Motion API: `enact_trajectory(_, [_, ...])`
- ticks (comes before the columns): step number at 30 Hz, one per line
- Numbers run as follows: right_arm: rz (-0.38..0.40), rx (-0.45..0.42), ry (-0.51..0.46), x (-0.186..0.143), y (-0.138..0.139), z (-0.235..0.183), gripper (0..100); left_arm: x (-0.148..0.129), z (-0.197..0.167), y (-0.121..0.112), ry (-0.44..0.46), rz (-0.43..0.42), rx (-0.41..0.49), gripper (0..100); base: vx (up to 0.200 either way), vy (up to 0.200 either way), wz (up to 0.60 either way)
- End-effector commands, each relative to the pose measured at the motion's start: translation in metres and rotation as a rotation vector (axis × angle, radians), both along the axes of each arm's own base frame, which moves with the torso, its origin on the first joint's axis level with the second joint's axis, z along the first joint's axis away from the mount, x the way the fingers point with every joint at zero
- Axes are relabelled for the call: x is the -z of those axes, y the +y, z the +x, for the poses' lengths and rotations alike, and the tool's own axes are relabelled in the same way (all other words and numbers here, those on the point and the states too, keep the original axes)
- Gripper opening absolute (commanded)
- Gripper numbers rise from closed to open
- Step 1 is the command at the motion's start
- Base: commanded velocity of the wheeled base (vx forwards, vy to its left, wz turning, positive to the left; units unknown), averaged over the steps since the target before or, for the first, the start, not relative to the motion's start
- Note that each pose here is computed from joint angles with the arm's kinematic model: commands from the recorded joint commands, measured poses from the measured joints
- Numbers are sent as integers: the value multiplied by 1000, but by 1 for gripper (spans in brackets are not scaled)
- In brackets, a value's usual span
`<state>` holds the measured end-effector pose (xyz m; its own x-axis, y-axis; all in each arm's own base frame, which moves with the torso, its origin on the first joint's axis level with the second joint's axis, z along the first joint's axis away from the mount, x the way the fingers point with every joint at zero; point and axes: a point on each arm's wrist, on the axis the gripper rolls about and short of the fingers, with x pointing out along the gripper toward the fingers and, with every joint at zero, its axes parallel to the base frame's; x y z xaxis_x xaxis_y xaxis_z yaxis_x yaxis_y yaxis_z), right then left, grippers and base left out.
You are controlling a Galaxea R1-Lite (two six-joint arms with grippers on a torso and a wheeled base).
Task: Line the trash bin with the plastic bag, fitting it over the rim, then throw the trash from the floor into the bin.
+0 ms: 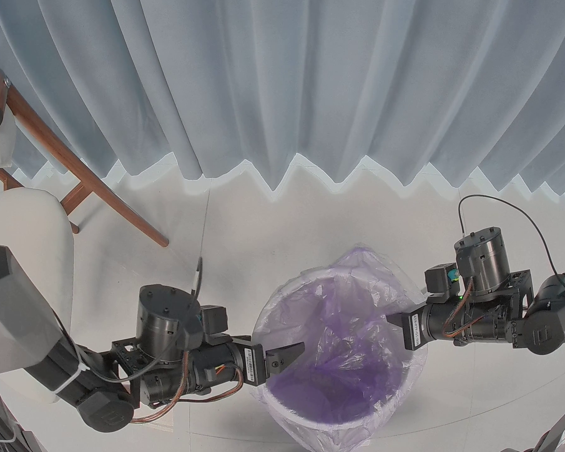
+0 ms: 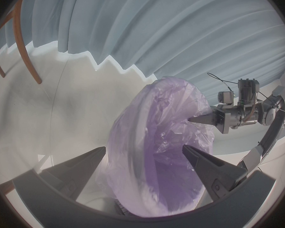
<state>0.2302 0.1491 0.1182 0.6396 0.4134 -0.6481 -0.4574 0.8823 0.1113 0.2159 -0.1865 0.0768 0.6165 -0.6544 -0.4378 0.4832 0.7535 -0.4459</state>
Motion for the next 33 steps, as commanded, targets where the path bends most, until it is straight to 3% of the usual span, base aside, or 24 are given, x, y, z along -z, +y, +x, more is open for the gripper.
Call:
enact_trajectory(1, [-8,-8,-8,0,1,0,0,9,12,-7,8,13,-11,100,0,0,0])
enact_trajectory(2, [-8,-5,-10,0,1,0,0,10,13,-8,10,14,-11,0,0,0,0])
enact_trajectory(16, [-48,12,-28,1,2,-2,0,17,20,-16,23,40,-25,0,0,0,0])
enact_trajectory(17, [-47,10,-29,0,2,-2,100,17,19,-16,23,40,-23,0,0,0,0])
enact_trajectory(33, [22,50,-86,-21,-8,-9,100,19,24,-8,20,57,-81,0,0,0,0])
